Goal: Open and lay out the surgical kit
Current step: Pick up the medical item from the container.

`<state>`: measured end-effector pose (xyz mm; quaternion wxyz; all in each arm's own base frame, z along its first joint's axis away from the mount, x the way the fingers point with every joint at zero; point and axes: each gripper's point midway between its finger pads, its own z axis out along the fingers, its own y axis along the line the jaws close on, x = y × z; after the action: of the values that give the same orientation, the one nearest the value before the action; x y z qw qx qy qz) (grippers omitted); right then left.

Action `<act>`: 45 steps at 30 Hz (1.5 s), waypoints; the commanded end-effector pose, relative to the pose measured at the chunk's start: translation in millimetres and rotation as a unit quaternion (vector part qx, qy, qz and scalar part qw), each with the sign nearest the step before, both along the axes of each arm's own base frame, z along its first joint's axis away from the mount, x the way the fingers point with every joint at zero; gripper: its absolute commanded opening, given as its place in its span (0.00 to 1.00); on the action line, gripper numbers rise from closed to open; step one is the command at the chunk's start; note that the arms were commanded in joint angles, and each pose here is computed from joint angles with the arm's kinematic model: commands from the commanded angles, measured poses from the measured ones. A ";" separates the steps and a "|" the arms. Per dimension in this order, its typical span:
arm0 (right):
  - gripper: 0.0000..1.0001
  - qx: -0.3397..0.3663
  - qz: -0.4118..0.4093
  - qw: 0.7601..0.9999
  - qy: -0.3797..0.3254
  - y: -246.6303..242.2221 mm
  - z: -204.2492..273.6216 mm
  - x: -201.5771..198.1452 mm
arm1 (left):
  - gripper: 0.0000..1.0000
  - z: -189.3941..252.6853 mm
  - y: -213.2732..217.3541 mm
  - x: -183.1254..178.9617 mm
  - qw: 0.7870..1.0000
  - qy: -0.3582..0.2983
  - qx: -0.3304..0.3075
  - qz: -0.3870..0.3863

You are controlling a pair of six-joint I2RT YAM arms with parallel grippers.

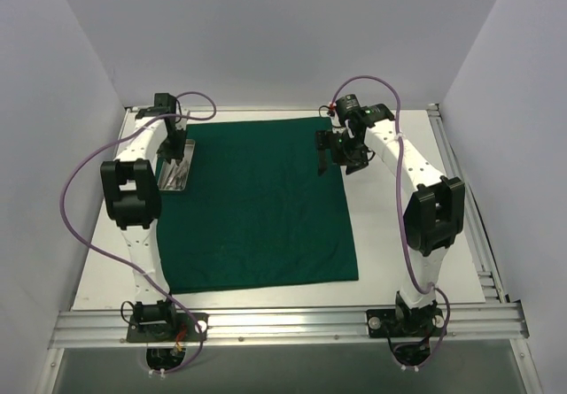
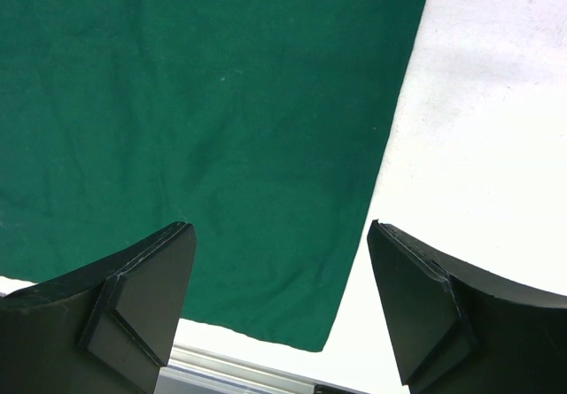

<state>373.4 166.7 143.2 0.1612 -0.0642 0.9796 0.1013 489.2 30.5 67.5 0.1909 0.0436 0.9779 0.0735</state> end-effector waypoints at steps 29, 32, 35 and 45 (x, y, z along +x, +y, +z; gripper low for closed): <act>0.81 -0.006 -0.010 1.000 0.014 -11.1 0.6 -1.8 | 0.31 -26.4 3.3 24.1 1.000 0.001 0.004 0.004; 0.81 -0.006 -0.011 1.000 0.016 -11.9 0.5 -2.3 | 0.24 -26.7 3.0 24.8 1.000 0.000 0.003 0.005; 0.81 -0.006 -0.011 1.000 0.016 -11.8 0.4 -1.9 | 0.14 -22.8 2.2 24.7 1.000 -0.003 0.000 0.007; 0.81 0.000 -0.010 1.000 0.009 -9.2 3.9 1.6 | 0.02 7.2 5.9 25.7 0.999 -0.031 0.008 0.022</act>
<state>376.7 159.8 139.3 0.1571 -0.0548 0.9811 0.0990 498.4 32.1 30.9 0.1645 0.0376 0.9827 0.0759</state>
